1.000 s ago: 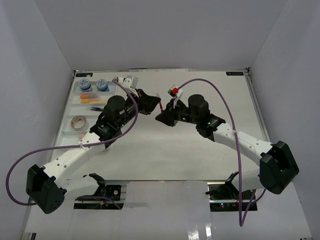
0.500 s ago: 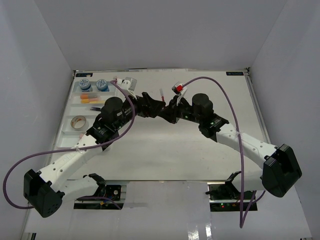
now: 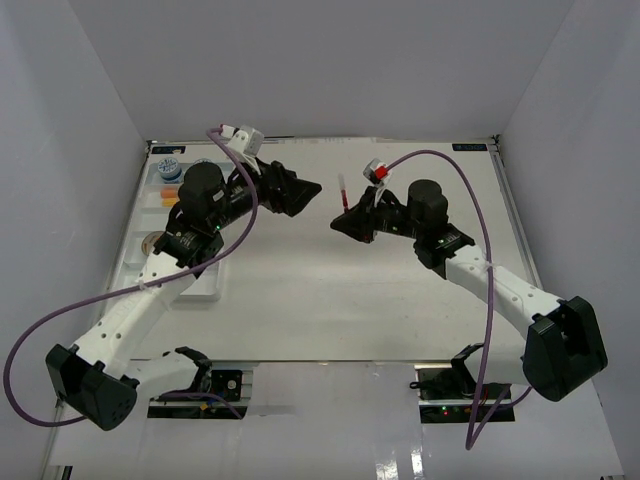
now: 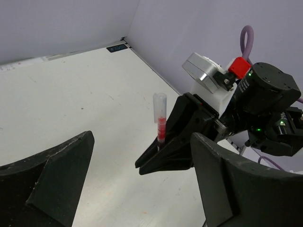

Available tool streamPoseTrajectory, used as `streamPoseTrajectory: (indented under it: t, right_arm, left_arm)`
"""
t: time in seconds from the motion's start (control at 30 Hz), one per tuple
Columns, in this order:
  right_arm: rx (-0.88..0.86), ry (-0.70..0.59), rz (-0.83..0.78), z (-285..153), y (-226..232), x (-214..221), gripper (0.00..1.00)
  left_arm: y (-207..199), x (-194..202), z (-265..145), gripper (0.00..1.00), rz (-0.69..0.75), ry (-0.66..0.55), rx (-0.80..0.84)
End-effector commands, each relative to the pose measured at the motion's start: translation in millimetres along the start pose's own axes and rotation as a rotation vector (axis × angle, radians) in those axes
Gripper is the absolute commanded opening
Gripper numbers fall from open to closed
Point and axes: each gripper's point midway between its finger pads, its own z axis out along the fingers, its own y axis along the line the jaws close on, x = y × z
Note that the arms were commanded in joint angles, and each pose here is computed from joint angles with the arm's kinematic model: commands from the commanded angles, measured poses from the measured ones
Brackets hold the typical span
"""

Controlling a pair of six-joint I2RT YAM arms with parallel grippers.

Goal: Sort the stationery into containers
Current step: Close the pen cap on the pen.

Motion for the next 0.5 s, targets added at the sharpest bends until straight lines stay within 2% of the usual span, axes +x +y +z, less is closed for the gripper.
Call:
streamPoseTrajectory:
  t: [0.0, 0.17, 0.47]
  right_arm:
    - [-0.178, -0.046, -0.111, -11.0, 29.8, -24.2, 0.08]
    - [-0.287, -0.036, -0.143, -14.7, 42.0, -30.0, 0.08]
    - [-0.366, -0.026, -0.163, -11.4, 49.8, -40.7, 0.08]
  left_arm:
    - [-16.8, -7.6, -3.8, 0.91, 0.044, 0.053, 0.192]
    - [-36.3, -21.1, 4.0, 0.84, 0.08, 0.045, 0.35]
    - [-49.7, -22.2, 19.0, 0.84, 0.052, 0.073, 0.493]
